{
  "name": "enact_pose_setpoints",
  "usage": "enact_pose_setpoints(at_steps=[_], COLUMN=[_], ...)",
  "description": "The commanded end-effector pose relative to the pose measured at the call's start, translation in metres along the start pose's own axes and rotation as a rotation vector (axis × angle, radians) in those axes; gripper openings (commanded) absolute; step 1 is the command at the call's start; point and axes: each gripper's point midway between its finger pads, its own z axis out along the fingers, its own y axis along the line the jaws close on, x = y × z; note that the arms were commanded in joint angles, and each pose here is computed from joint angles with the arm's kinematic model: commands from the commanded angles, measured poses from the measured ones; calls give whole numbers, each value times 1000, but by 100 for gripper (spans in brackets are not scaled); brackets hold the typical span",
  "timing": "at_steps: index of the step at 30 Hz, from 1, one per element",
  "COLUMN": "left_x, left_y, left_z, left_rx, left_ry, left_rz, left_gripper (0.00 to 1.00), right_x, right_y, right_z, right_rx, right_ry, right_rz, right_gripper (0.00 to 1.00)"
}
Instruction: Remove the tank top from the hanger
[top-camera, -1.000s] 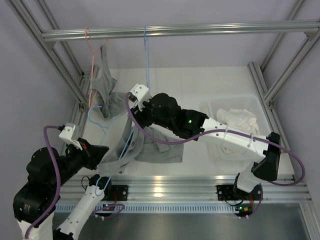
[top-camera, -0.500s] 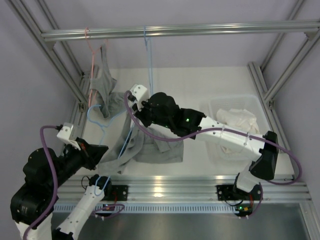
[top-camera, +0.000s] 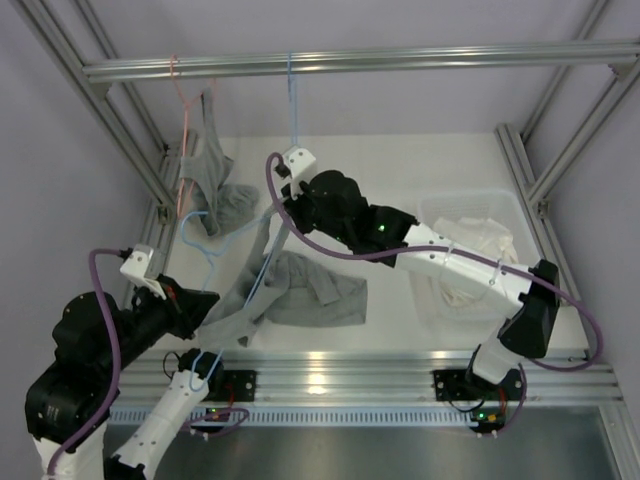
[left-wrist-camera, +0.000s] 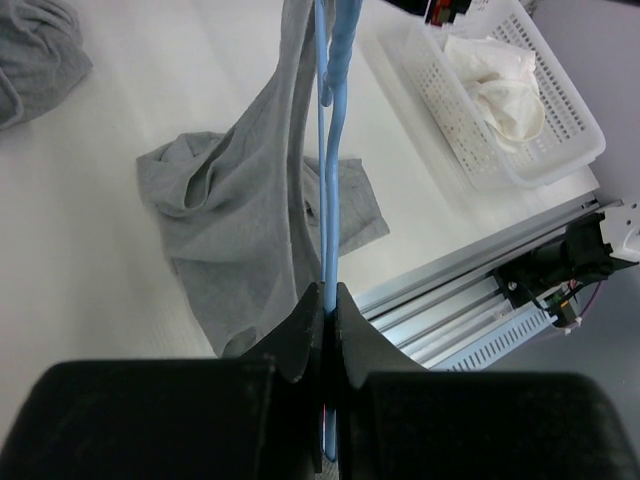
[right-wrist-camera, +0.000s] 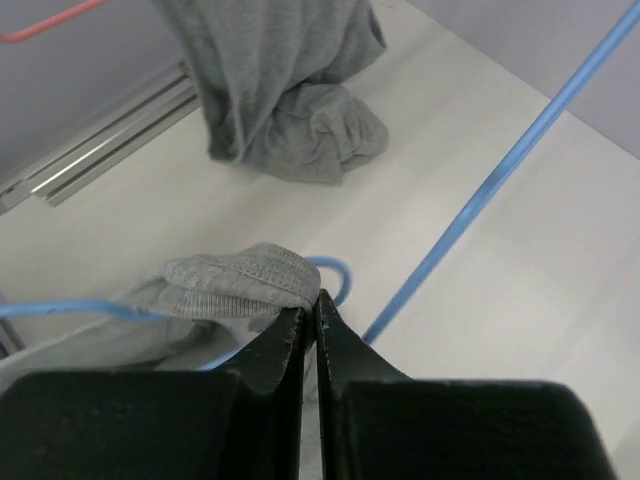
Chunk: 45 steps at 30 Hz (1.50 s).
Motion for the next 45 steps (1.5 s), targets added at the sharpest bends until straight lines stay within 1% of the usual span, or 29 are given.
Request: enact_pose_setpoints(at_steps=[1,8,12,21,27,30,31,32,34,35,36,37,38,39,40,41,42,43,44,45], left_x=[-6,-9,-15,-30,-49,-71,-77,-96,-106,-112,-131,-131,-137,-143,-153,-159,-163,-172,-177,-179], left_y=[-5,-5,-9,-22,-32,-31,-31,-32,-30,-29,-37,-33,-34,-34,-34,-33,-28,-29,-27,-27], left_z=[4,-2,-11,-24,-38,-44,-45,-51,-42,-39,-44,-29,-25,-20,-11,-6,6,12,23,29], left_rx=[34,25,38,81,107,81,79,79,78,79,113,116,128,136,154,156,142,155,156,164], left_ry=[-22,-40,-73,-130,-203,-310,-345,-440,-492,-525,-616,-617,-650,-680,-736,-761,-771,-818,-820,-830], left_rz=[15,17,26,34,50,43,42,45,45,45,59,58,59,60,69,70,58,62,63,72], left_gripper=[0,0,0,0,0,0,0,0,0,0,0,0,0,0,0,0,0,0,0,0], right_x=[-61,-64,-64,-43,-28,-21,-24,-17,-20,-8,-9,-10,3,6,6,23,27,30,49,56], right_y=[-40,-59,-57,-51,-45,-34,-31,-25,-17,-11,-6,-3,3,6,8,13,15,14,15,13], right_z=[-22,-13,-7,4,10,10,6,6,-4,-5,-9,-15,-16,-18,-25,-26,-28,-34,-35,-37], right_rx=[105,116,98,65,40,-12,-24,-38,-74,-88,-106,-122,-135,-143,-150,-158,-163,-155,-150,-143], right_ry=[-161,-163,-153,-103,-72,-65,-80,-81,-107,-90,-108,-117,-95,-97,-104,-75,-73,-75,-45,-38], right_rz=[112,123,120,110,113,133,141,153,173,185,193,197,193,192,193,186,186,185,183,185], right_gripper=[0,0,0,0,0,0,0,0,0,0,0,0,0,0,0,0,0,0,0,0])
